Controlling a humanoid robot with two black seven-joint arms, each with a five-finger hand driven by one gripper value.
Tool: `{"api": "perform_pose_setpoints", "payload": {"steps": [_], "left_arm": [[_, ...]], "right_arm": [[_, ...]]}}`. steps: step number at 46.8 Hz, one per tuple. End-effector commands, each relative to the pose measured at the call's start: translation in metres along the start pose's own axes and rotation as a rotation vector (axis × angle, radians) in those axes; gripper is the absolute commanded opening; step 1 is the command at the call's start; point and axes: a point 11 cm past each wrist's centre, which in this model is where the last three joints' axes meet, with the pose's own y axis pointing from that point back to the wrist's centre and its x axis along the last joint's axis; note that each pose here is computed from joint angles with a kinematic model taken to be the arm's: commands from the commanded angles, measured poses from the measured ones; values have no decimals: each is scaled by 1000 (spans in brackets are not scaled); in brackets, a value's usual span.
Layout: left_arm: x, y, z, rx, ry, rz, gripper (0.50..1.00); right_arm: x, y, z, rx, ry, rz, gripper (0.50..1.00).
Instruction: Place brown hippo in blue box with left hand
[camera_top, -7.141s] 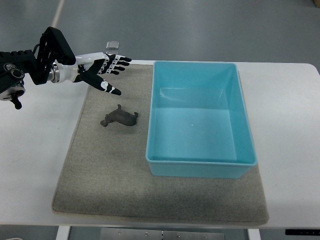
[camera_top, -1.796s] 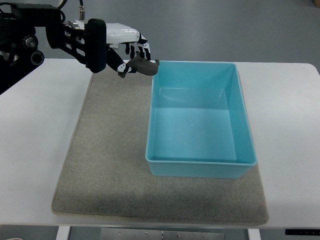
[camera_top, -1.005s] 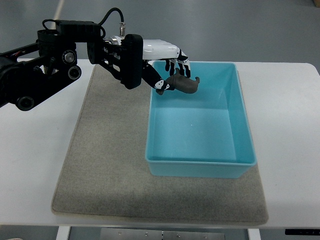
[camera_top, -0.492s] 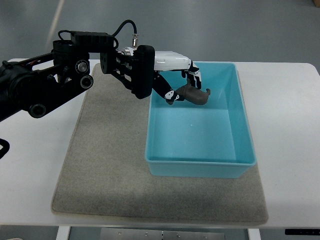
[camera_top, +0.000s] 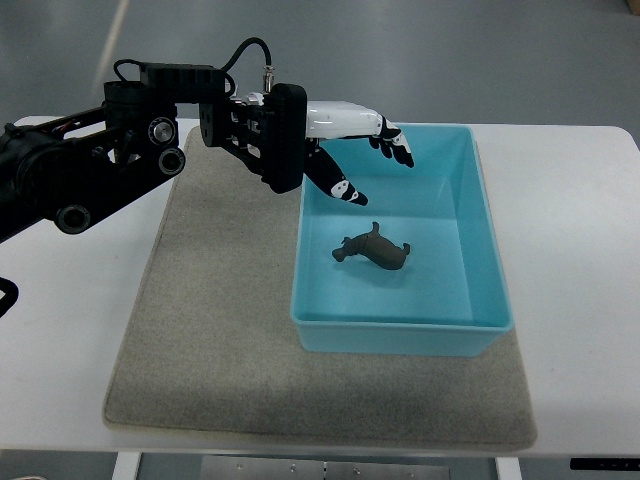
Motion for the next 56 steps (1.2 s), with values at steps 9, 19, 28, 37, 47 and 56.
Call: {"api": "perform_pose_setpoints", "payload": {"steps": [9, 19, 28, 37, 47, 56], "left_arm": [[8, 10, -31, 84, 42, 46, 797], [15, 24, -66, 186, 69, 111, 829], [32, 41, -90, 251, 92, 277, 999], [33, 59, -117, 296, 246, 356, 999], [33, 78, -145, 360, 358, 427, 999], [35, 89, -162, 375, 545, 580, 1000]], "right_arm": [[0, 0, 0, 0, 0, 0, 936], [0, 0, 0, 0, 0, 0, 936], [0, 0, 0, 0, 0, 0, 936], [0, 0, 0, 0, 0, 0, 936], [0, 0, 0, 0, 0, 0, 936], [0, 0, 0, 0, 0, 0, 936]]}}
